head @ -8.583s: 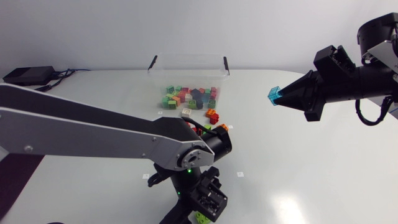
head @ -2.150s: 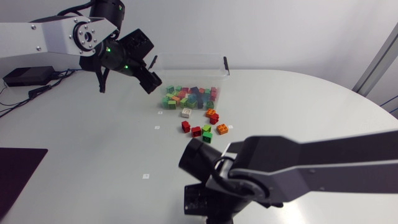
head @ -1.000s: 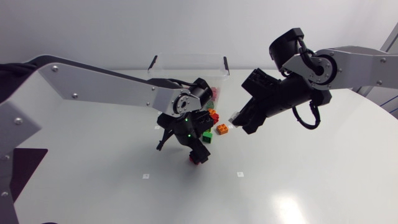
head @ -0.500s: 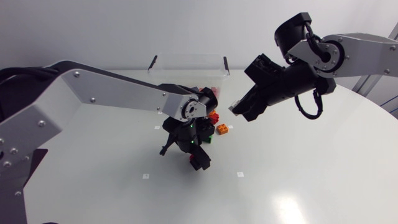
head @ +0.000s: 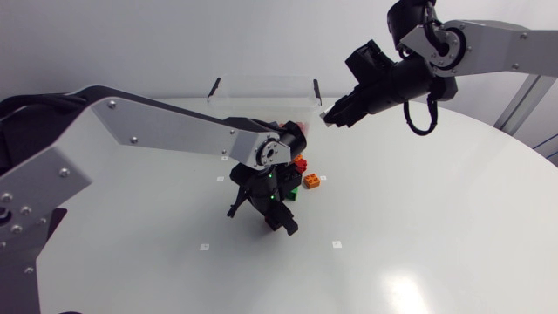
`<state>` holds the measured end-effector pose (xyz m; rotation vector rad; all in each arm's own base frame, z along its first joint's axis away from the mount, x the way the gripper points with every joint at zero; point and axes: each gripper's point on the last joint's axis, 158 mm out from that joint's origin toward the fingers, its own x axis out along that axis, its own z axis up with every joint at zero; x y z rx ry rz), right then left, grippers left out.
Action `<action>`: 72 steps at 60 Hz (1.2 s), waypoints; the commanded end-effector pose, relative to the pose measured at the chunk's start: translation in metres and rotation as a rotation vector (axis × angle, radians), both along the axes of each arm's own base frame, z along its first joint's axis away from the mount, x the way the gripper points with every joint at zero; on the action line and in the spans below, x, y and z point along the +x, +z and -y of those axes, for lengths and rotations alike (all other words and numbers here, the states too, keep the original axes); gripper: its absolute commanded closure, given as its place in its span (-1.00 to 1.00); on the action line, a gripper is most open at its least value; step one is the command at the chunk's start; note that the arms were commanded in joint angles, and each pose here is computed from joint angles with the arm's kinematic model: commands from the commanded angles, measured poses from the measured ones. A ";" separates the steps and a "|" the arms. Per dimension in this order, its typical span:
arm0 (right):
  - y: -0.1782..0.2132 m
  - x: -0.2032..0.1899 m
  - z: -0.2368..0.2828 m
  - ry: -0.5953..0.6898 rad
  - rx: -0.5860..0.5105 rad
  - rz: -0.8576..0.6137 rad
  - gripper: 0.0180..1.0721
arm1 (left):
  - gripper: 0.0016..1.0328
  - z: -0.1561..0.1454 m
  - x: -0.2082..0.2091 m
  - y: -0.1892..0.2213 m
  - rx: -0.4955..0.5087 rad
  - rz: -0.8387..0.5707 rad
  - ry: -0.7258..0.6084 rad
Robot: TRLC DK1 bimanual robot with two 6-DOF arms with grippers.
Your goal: Place the duplo bricks in the container
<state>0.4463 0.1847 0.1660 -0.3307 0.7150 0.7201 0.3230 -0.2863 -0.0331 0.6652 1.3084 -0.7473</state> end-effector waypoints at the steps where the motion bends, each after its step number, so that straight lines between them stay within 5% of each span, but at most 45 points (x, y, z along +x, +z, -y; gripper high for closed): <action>1: -0.003 0.020 -0.001 -0.040 0.038 -0.012 0.48 | 0.61 -0.004 -0.004 -0.011 0.021 -0.023 0.017; 24: 0.008 0.084 -0.029 -0.098 0.148 0.022 0.48 | 0.62 -0.034 -0.010 0.020 0.010 0.003 0.009; 45: -0.008 0.116 -0.060 -0.103 0.120 0.038 0.46 | 0.62 -0.055 0.046 0.089 -0.085 0.171 0.063; 63: -0.022 0.132 -0.064 -0.124 0.108 0.020 -0.62 | 0.62 -0.075 0.107 0.145 -0.166 0.341 0.124; 72: -0.005 0.125 -0.057 -0.129 0.114 0.035 -0.69 | 0.62 -0.075 0.139 0.172 -0.237 0.426 0.136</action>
